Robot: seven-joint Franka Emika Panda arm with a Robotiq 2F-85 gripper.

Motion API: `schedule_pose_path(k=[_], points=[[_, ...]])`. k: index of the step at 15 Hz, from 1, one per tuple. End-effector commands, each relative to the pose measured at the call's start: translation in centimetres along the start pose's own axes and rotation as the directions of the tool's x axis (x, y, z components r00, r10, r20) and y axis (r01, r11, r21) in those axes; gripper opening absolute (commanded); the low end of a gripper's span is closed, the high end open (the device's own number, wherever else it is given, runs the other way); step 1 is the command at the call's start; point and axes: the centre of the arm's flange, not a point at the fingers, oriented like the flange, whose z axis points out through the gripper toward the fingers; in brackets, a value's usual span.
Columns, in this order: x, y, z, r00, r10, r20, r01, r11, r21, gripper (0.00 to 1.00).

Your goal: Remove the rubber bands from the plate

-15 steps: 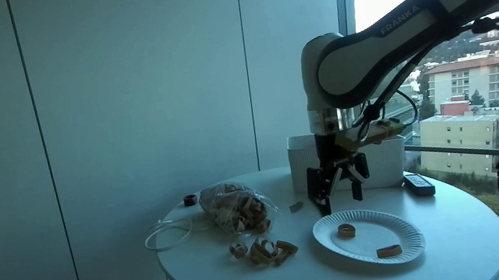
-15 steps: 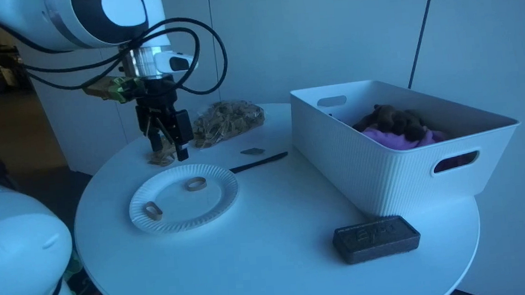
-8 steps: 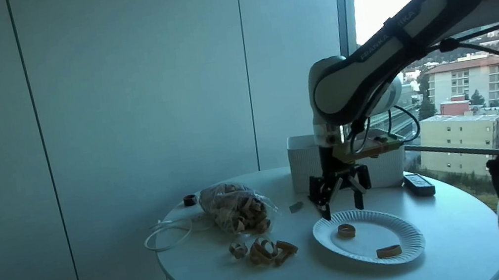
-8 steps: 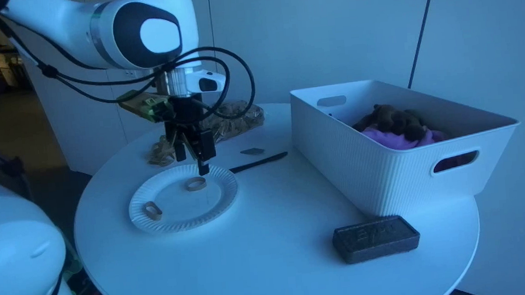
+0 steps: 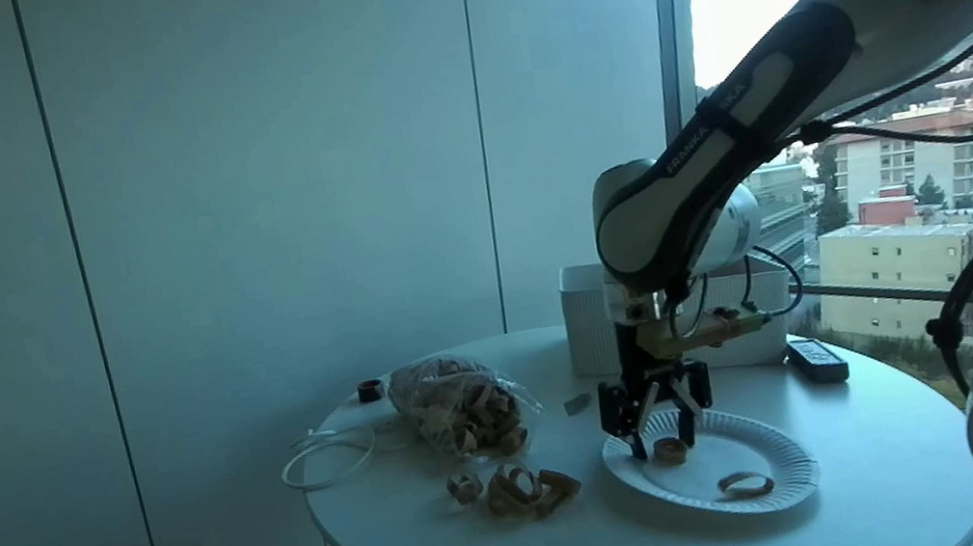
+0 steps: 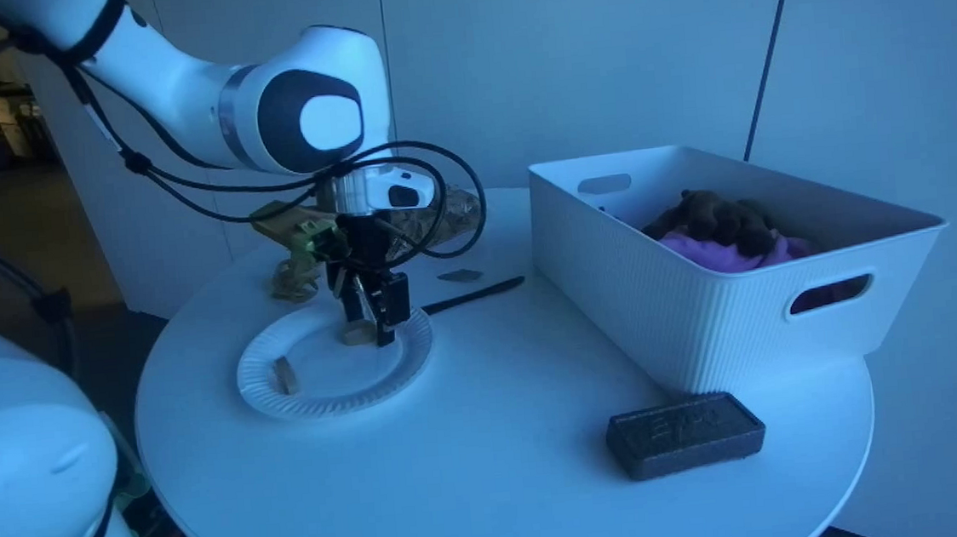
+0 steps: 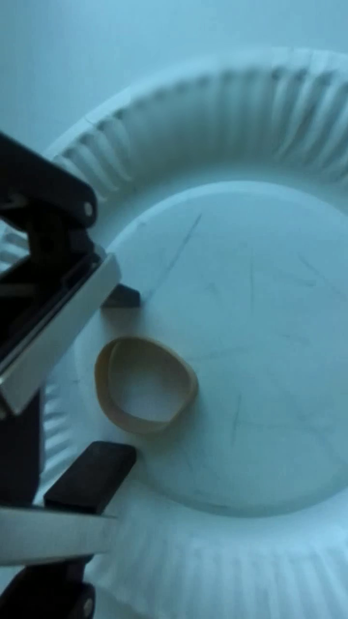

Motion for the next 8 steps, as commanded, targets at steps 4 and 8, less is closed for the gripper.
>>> schedule_pose_path(k=[4, 8], points=[[-2.8, 1.2, 2.4, 0.999, 0.007, -0.039, -0.006, 1.000, 0.012, 0.22], [-2.7, 1.5, 0.9, 0.997, 0.026, -0.071, -0.026, 1.000, 0.013, 0.08]])
